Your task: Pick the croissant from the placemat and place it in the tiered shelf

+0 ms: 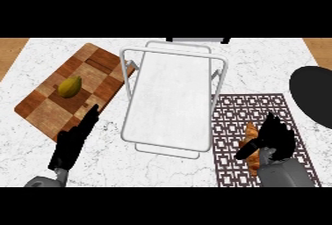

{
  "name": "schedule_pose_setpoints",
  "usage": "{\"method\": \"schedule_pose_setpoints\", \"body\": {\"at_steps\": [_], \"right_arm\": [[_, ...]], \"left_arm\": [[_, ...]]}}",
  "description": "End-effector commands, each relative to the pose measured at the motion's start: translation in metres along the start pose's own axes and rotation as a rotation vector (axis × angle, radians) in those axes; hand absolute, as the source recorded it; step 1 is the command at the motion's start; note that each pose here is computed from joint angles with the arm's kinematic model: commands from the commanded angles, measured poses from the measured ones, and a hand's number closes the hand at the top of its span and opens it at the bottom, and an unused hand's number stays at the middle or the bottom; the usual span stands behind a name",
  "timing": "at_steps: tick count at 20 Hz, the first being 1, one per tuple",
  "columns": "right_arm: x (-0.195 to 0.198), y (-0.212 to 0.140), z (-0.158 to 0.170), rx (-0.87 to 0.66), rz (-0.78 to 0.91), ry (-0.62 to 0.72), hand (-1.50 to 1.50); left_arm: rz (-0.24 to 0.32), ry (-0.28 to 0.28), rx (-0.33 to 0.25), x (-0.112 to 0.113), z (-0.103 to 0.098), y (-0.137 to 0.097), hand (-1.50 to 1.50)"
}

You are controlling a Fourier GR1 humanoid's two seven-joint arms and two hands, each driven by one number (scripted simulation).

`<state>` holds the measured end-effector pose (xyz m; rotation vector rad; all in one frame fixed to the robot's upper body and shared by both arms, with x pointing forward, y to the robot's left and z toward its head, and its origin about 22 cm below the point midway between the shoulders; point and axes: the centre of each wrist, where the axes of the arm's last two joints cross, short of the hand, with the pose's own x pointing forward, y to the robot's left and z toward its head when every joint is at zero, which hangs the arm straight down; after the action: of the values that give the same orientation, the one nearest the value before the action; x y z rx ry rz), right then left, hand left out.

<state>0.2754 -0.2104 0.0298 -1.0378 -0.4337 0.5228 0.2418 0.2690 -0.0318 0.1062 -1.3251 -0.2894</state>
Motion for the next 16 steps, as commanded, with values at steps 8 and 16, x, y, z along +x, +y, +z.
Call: {"method": "schedule_pose_setpoints", "body": {"at_steps": [8,16], "right_arm": [[0.006,0.021,-0.006,0.064,0.068,0.166,1.50],[0.006,0.044,-0.015,0.006,0.074,0.063,1.50]], "left_arm": [[0.009,0.026,0.000,-0.002,0.006,-0.016,0.00],[0.016,0.012,0.006,-0.014,0.005,-0.006,0.00]]}}
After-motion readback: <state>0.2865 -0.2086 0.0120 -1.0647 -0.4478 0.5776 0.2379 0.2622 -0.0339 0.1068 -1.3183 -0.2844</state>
